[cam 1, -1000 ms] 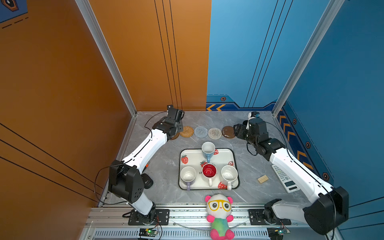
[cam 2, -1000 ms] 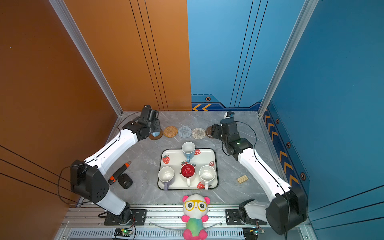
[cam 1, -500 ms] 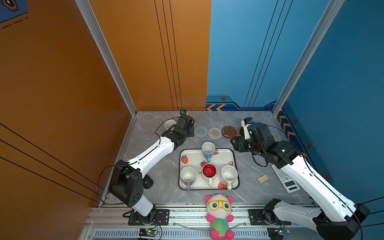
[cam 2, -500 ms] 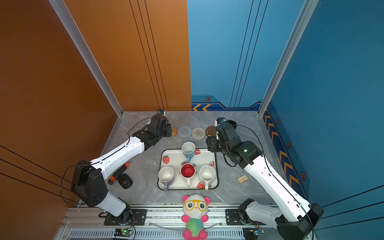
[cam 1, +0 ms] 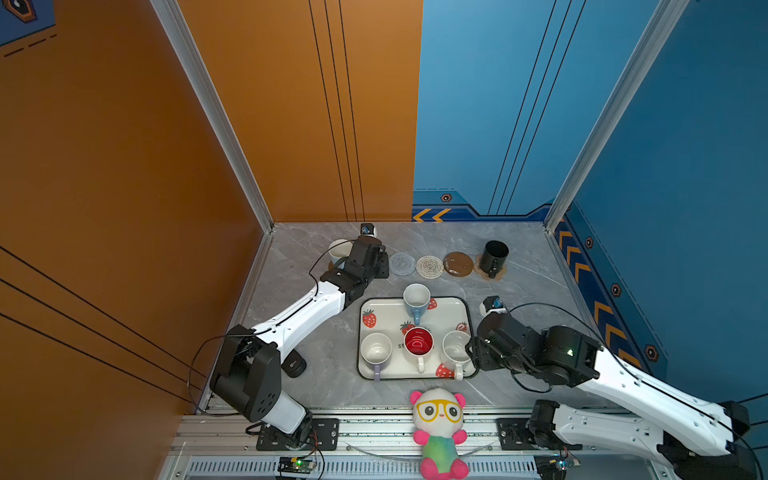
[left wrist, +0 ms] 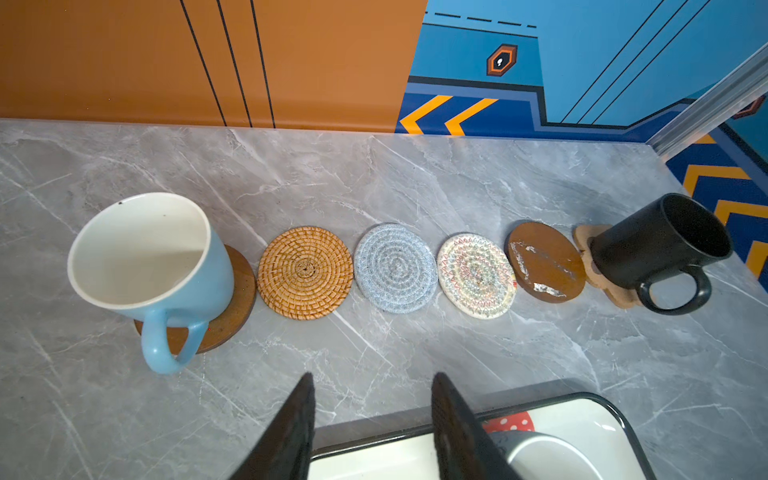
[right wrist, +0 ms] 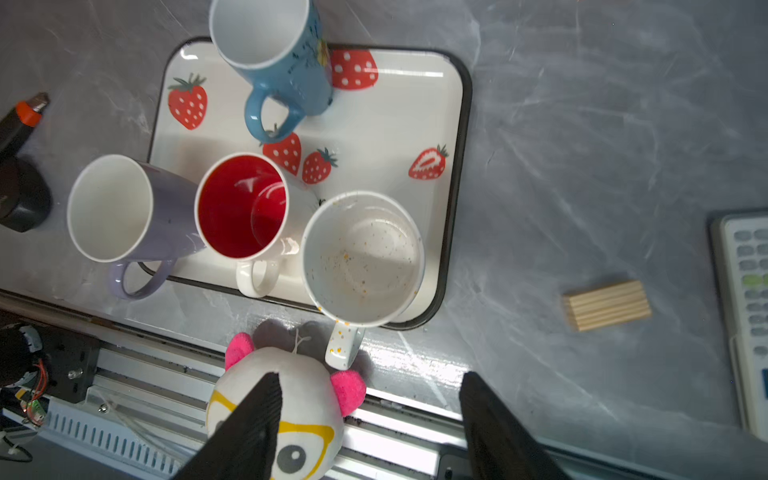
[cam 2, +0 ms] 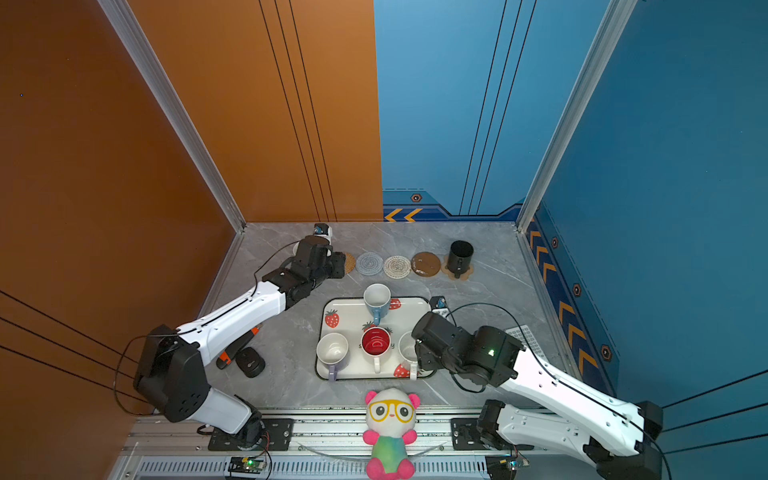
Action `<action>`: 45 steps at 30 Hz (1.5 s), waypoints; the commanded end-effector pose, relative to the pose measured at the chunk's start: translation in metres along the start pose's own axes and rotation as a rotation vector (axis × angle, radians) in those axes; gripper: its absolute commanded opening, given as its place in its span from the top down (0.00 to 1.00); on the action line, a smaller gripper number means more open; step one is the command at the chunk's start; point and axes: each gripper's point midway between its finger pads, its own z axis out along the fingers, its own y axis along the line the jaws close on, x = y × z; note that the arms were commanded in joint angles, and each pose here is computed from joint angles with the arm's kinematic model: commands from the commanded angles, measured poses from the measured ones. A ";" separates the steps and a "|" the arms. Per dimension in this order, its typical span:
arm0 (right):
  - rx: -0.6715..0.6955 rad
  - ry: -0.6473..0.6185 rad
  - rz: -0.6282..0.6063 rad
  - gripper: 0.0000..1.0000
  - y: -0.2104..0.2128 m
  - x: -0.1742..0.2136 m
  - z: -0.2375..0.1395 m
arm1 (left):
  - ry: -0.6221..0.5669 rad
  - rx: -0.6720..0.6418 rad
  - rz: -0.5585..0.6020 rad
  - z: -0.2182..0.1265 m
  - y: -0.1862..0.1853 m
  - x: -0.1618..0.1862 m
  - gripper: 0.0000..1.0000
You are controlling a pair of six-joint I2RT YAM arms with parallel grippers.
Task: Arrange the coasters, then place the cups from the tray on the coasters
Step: 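Lower right gripper into the speckled white mug on the tray and grasp it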
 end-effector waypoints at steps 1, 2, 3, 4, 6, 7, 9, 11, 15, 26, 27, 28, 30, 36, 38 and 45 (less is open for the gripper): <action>0.070 -0.009 0.076 0.30 -0.005 0.012 0.008 | -0.032 0.042 -0.007 -0.009 -0.001 -0.008 0.53; 0.070 -0.006 0.076 0.29 -0.002 0.016 0.012 | -0.034 0.049 -0.010 -0.010 -0.001 -0.008 0.53; 0.069 -0.004 0.077 0.28 0.001 0.019 0.015 | -0.035 0.056 -0.012 -0.010 -0.001 -0.007 0.53; 0.067 0.004 0.077 0.27 0.005 0.024 0.020 | -0.036 0.063 -0.014 -0.009 -0.002 -0.007 0.53; 0.066 0.016 0.082 0.26 0.010 0.032 0.030 | -0.031 0.066 -0.016 -0.008 -0.001 -0.005 0.53; 0.065 0.021 0.085 0.25 0.013 0.036 0.035 | -0.031 0.068 -0.017 -0.008 -0.001 -0.005 0.53; 0.058 0.030 0.092 0.25 0.017 0.041 0.045 | -0.028 0.068 -0.019 -0.009 0.000 -0.005 0.53; 0.047 0.034 0.104 0.24 0.021 0.045 0.053 | -0.027 0.070 -0.018 -0.009 0.000 -0.004 0.53; 0.040 0.034 0.120 0.24 0.022 0.049 0.062 | -0.029 0.065 -0.021 -0.011 0.002 -0.003 0.52; 0.026 0.056 0.148 0.38 0.021 0.056 0.078 | -0.019 0.062 -0.038 -0.008 0.007 -0.001 0.51; 0.027 0.061 0.152 0.40 0.020 0.057 0.079 | -0.018 0.061 -0.038 -0.008 0.008 -0.001 0.51; 0.027 0.064 0.154 0.41 0.020 0.057 0.081 | -0.017 0.060 -0.040 -0.008 0.008 0.000 0.51; 0.021 0.072 0.154 0.43 0.021 0.057 0.083 | -0.015 0.057 -0.041 -0.007 0.009 0.000 0.51; 0.017 0.107 0.155 0.46 0.022 0.061 0.093 | -0.014 0.054 -0.044 -0.005 0.011 0.000 0.51; 0.019 0.122 0.157 0.47 0.022 0.063 0.096 | -0.012 0.052 -0.044 -0.004 0.011 0.000 0.51; 0.029 0.138 0.167 0.50 0.018 0.065 0.102 | -0.003 0.048 -0.047 -0.001 0.013 0.002 0.51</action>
